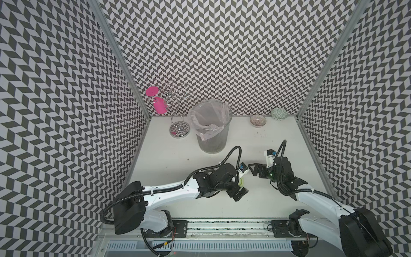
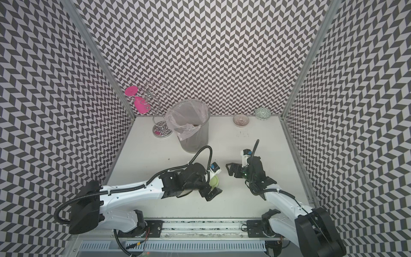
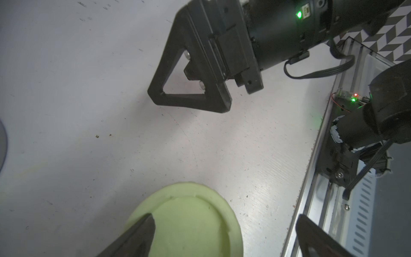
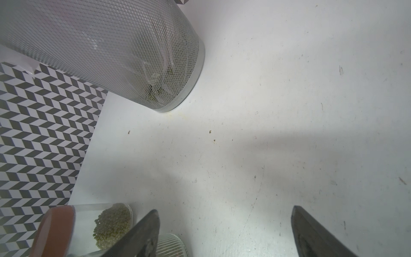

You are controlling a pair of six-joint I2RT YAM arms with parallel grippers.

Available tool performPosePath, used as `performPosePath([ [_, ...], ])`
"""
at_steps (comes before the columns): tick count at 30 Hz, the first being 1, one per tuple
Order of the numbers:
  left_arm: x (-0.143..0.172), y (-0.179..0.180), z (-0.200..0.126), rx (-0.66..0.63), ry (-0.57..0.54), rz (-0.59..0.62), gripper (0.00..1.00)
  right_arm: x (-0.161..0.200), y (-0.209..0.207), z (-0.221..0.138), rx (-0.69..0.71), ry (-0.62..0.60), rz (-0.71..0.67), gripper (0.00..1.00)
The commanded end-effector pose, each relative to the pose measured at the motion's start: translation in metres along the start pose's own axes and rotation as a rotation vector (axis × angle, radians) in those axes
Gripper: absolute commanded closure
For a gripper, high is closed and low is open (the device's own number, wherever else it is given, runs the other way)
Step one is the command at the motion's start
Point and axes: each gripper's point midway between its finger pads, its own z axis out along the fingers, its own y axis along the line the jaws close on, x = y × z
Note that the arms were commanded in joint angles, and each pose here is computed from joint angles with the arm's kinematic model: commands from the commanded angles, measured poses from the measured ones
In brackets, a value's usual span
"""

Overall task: Empty moldy mung beans from jars
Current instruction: Pick up the jar from the center of the board.

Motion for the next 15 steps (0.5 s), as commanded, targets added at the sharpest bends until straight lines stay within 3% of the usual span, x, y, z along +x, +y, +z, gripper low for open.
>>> performPosePath([
  [1,-0.006,0.008,0.000,-0.086,-0.014,0.013,0.00,-0.005,0.008,0.002,-0.050,-0.017,-0.011,0.10],
  [6,-0.020,0.014,-0.011,-0.193,-0.057,0.037,0.00,-0.001,0.015,0.006,-0.101,0.001,-0.025,0.09],
  [8,-0.022,0.023,-0.017,-0.244,-0.083,0.021,0.00,0.001,0.018,0.008,-0.120,0.013,-0.027,0.02],
  [15,-0.021,0.033,-0.022,-0.244,-0.096,-0.008,0.00,0.001,0.022,0.009,-0.145,0.014,-0.046,0.01],
])
